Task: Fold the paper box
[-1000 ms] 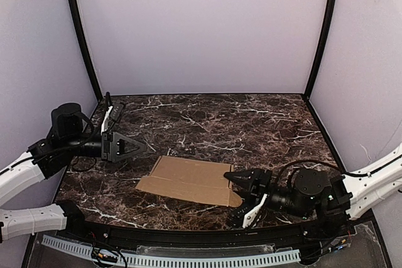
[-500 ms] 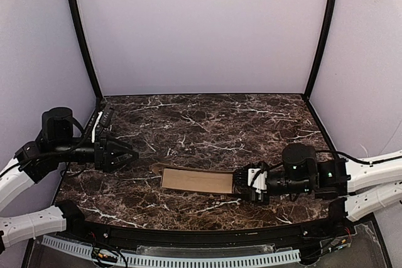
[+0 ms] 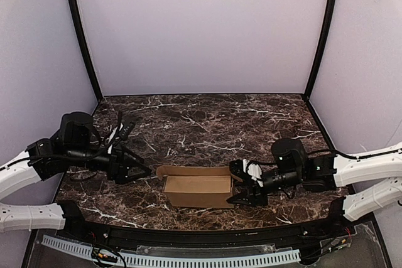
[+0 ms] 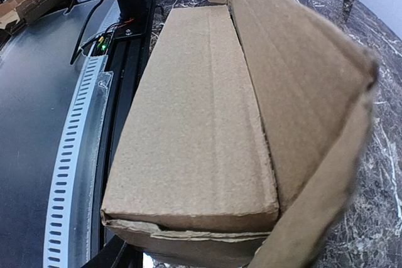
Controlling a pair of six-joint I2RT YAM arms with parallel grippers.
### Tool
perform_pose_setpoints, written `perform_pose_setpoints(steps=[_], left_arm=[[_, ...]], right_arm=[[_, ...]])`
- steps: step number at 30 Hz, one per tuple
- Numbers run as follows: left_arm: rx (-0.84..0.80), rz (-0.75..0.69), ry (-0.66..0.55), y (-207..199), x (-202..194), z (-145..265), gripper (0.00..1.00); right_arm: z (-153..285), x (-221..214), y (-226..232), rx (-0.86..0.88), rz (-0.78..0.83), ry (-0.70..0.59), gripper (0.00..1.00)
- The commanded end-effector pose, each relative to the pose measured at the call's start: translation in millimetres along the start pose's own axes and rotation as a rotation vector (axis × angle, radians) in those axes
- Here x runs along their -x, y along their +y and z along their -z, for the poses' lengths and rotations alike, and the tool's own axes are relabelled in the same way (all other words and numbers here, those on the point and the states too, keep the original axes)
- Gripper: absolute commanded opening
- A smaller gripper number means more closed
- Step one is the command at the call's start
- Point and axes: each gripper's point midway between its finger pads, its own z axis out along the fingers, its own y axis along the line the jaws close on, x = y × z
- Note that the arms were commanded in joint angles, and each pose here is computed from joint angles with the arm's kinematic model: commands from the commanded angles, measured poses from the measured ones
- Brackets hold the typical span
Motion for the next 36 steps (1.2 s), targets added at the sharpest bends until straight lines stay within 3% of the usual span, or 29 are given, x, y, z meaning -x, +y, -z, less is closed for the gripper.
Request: perform_pose_setpoints(steps=[1,9,23,30,36], left_arm=[[0.106,-0.051,0.055,11.8,-5.1,-9.2,0.77],[0.212,-0.051,0.142,35.0,-17.2,-29.5,0.58],[0.081,-0.051,0.147,10.3,-18.2,-49.7,0.41],[0.076,-0.048,0.16,11.0,-20.6,-52.7,0.26],[0.108,-0.059,0.205,15.2,-25.5,-50.2,0.23]], right_arm=[[-0.9,13.3,2.0,0.066,-0.074,-0.042,0.37],[-3.4,5.8,5.3,0.098,-0.087,-0.031,0.36],[-4.1,2.9,6.1,0.1,-0.081,-0.038,0.35],[-3.9,3.9,5.7,0.097,-0.075,-0.042,0.34],[-3.7,3.4,2.3,0.076,-0.068,-0.039,0.33]])
